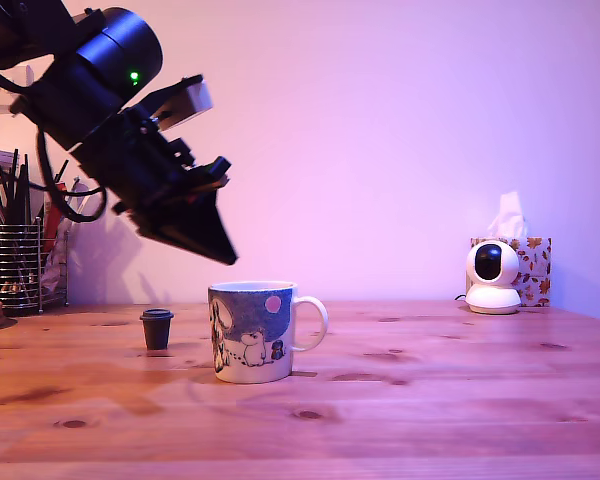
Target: Pick up the coffee capsules on the table and drop them inside the coffee cup
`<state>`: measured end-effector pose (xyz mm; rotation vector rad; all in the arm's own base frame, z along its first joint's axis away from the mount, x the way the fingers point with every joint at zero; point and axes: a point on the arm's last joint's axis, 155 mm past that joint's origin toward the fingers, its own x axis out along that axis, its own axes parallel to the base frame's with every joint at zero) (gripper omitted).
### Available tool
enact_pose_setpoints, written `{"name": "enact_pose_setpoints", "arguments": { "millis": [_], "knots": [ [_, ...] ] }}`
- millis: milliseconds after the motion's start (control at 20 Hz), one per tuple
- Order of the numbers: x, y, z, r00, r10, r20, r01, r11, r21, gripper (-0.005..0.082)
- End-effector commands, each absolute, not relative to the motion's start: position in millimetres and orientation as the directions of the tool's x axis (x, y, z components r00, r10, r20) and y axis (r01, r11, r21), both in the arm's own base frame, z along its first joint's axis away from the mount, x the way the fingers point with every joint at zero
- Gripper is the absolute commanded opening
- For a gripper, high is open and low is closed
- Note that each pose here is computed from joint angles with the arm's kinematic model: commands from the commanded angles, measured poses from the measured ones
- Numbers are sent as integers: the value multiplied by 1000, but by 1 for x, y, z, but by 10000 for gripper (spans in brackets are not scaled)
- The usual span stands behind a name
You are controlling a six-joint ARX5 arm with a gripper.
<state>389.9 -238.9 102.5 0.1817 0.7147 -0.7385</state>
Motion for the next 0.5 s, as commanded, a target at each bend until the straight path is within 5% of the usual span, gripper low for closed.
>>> {"name": "enact_pose_setpoints", "arguments": {
  "millis": [0, 450],
  "knots": [
    [398, -225, 119, 564, -540, -624, 629, 771, -99, -24],
    [420, -192, 123, 649, -527, -548, 556, 821, -131, -24]
  ]
}}
